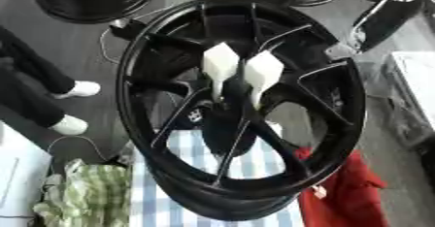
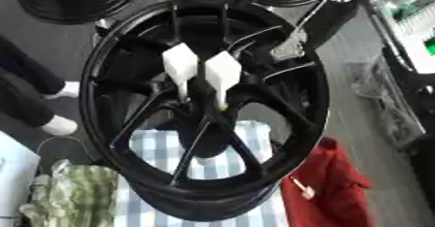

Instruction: Pull the pin out of the wheel hub.

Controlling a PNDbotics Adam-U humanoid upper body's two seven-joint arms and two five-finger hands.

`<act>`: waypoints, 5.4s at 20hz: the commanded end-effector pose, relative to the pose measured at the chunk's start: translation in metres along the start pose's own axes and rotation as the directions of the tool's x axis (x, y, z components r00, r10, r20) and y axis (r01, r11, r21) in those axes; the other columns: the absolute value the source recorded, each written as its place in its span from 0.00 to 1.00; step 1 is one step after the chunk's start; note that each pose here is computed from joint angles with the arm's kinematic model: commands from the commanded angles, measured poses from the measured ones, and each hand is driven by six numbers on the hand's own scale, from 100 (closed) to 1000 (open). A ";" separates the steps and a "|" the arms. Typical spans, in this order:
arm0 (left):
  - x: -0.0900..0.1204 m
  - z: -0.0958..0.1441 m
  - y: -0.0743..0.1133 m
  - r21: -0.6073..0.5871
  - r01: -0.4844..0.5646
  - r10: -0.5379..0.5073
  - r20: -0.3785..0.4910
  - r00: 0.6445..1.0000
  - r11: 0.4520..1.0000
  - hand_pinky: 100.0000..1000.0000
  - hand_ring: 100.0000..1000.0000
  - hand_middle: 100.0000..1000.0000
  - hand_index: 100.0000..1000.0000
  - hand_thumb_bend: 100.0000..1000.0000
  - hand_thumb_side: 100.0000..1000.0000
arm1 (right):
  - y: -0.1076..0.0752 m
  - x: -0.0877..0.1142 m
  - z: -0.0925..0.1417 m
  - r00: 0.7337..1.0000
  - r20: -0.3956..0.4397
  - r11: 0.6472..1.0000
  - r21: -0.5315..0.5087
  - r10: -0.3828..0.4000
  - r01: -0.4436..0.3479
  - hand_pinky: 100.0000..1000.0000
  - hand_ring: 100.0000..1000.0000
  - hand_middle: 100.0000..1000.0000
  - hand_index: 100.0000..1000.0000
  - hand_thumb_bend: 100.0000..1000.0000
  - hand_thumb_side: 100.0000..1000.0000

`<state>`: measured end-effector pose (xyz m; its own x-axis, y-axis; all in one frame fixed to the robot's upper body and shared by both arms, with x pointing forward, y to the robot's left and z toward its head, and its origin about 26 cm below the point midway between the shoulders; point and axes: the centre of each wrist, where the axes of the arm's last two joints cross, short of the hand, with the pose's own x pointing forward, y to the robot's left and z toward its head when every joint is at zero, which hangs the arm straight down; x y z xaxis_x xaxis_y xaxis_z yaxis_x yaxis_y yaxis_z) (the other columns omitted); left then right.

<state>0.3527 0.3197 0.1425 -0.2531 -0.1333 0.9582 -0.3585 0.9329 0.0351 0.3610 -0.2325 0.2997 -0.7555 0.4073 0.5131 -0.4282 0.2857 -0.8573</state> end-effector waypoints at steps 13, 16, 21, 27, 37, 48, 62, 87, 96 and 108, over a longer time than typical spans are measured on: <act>0.004 -0.001 0.006 -0.004 0.029 -0.029 0.010 1.000 1.000 0.62 0.75 0.67 0.73 0.24 0.65 | 0.014 0.000 -0.012 1.000 -0.025 1.000 -0.010 0.012 -0.012 0.89 0.82 0.81 0.86 0.43 0.00; 0.003 -0.001 0.006 -0.004 0.029 -0.029 0.008 1.000 1.000 0.63 0.75 0.67 0.73 0.24 0.65 | 0.015 -0.003 -0.018 1.000 -0.022 1.000 0.017 0.020 -0.020 0.89 0.83 0.81 0.86 0.42 0.00; 0.002 0.000 0.006 -0.003 0.030 -0.030 0.002 1.000 1.000 0.63 0.75 0.67 0.73 0.24 0.65 | 0.014 -0.005 -0.024 1.000 -0.006 0.998 0.067 0.017 -0.017 0.89 0.83 0.81 0.86 0.40 0.00; 0.001 0.001 0.006 -0.005 0.030 -0.030 -0.003 1.000 1.000 0.63 0.75 0.67 0.73 0.24 0.66 | 0.014 -0.008 -0.030 1.000 0.001 0.989 0.146 0.029 -0.029 0.89 0.83 0.80 0.86 0.35 0.00; 0.000 0.001 0.005 -0.007 0.026 -0.026 -0.008 1.000 1.000 0.63 0.75 0.67 0.73 0.24 0.66 | 0.013 -0.013 -0.035 0.999 -0.002 0.970 0.240 0.041 -0.039 0.89 0.82 0.78 0.83 0.29 0.00; 0.001 0.001 0.002 -0.015 0.018 -0.018 -0.006 1.000 1.000 0.63 0.75 0.67 0.73 0.23 0.66 | 0.020 -0.023 -0.045 0.997 -0.027 0.961 0.271 0.073 -0.063 0.89 0.83 0.80 0.81 0.29 0.00; 0.002 0.001 0.000 -0.024 0.012 -0.013 -0.006 1.000 1.000 0.63 0.75 0.67 0.73 0.22 0.67 | 0.021 -0.039 -0.047 0.989 -0.084 0.948 0.306 0.121 -0.090 0.89 0.84 0.78 0.80 0.24 0.00; 0.001 0.001 0.000 -0.027 0.022 -0.022 -0.011 1.000 0.999 0.63 0.75 0.68 0.73 0.21 0.68 | 0.019 -0.037 -0.047 0.993 -0.072 0.949 0.308 0.095 -0.068 0.88 0.81 0.74 0.76 0.23 0.00; 0.001 0.001 0.000 -0.031 0.024 -0.024 -0.012 1.000 0.999 0.64 0.75 0.68 0.73 0.21 0.68 | 0.021 -0.040 -0.047 0.993 -0.091 0.949 0.313 0.080 -0.048 0.85 0.76 0.53 0.60 0.23 0.00; 0.000 0.001 0.000 -0.037 0.026 -0.027 -0.016 1.000 0.999 0.64 0.75 0.68 0.73 0.21 0.69 | 0.014 -0.033 -0.044 0.995 -0.087 0.959 0.283 0.043 -0.017 0.81 0.66 0.41 0.48 0.00 0.00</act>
<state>0.3507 0.3159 0.1323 -0.2047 -0.1323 0.9698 -0.3305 0.9420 0.0588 0.4065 -0.1987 0.2545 -0.7063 0.4958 0.5052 -0.5746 0.0151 -0.8183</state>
